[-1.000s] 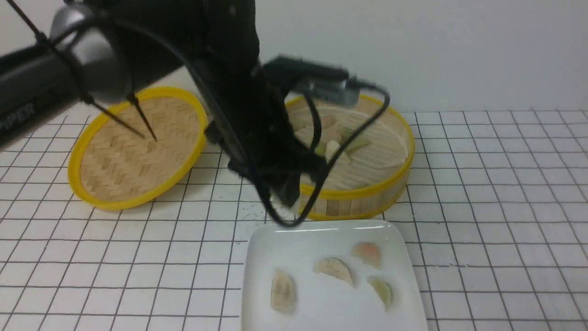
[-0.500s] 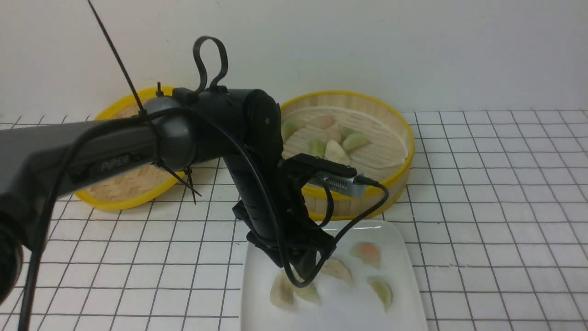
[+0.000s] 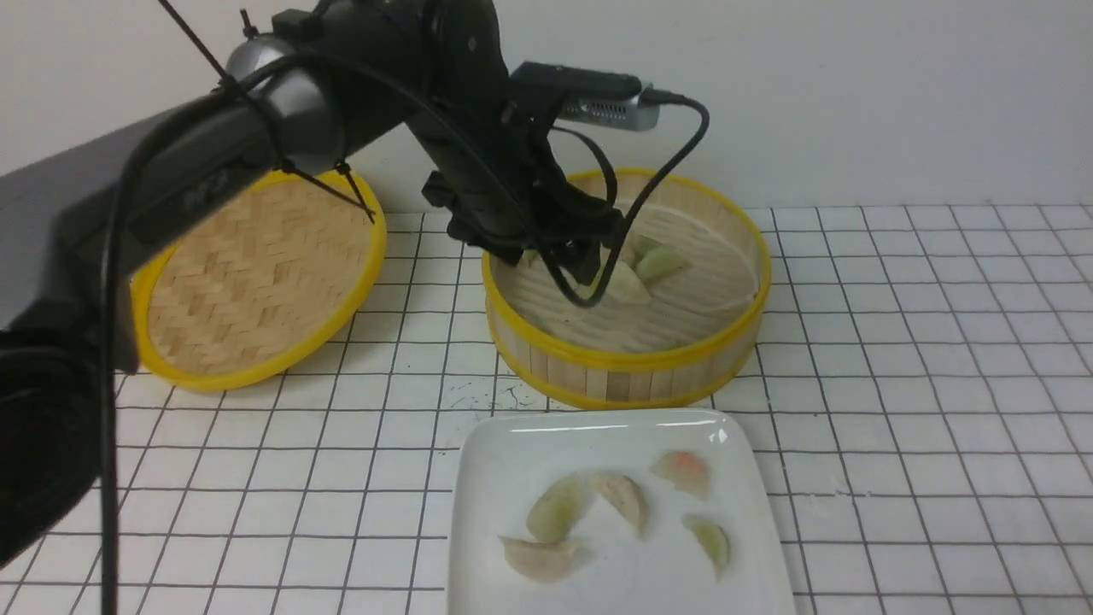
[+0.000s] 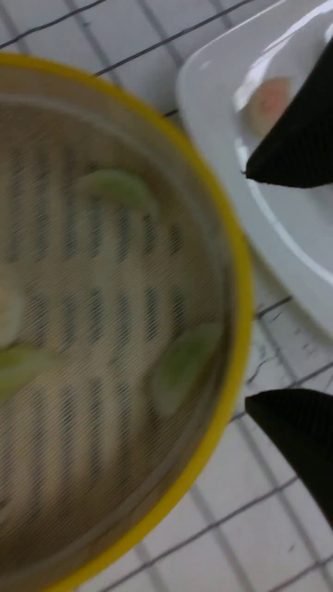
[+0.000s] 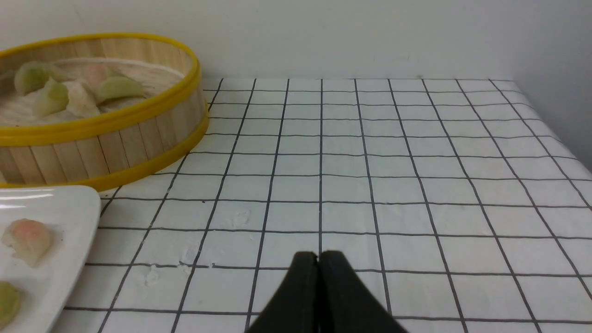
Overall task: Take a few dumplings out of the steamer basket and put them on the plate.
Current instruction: Use the left arm to grab a dumpling from the steamer
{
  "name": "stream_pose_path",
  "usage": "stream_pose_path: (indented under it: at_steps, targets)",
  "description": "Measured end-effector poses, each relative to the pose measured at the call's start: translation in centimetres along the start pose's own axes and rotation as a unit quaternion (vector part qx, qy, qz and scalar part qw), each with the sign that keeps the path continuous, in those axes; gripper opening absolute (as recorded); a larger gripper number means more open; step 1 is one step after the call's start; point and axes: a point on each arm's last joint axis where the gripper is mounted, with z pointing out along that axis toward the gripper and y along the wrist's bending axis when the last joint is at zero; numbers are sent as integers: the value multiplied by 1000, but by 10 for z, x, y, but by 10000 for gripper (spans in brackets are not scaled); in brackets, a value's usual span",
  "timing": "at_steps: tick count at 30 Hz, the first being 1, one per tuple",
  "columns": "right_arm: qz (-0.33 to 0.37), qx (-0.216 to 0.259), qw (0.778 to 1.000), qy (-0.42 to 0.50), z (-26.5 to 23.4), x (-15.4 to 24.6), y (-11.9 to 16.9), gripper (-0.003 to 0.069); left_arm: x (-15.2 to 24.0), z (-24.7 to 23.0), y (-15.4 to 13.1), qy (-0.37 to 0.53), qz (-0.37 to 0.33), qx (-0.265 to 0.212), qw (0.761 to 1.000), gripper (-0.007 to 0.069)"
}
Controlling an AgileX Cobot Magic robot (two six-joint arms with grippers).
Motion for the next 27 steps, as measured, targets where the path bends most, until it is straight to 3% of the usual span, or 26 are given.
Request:
stream_pose_path:
  at_steps: [4, 10, 20, 25, 27]
  targets:
    - [0, 0, 1000, 0, 0, 0, 0, -15, -14, 25, 5, 1, 13, -15, 1000, 522]
    - [0, 0, 1000, 0, 0, 0, 0, -15, -2, 93, 18, 88, 21, -37, 995, 522]
    - [0, 0, 1000, 0, 0, 0, 0, -15, 7, 114, 19, 125, 29, -45, 991, 503]
    - [0, 0, 1000, 0, 0, 0, 0, -15, 8, 115, 11, 129, 48, -59, 989, 314]
    - [0, 0, 1000, 0, 0, 0, 0, -15, 8, 115, 6, 129, 65, -74, 987, 140]
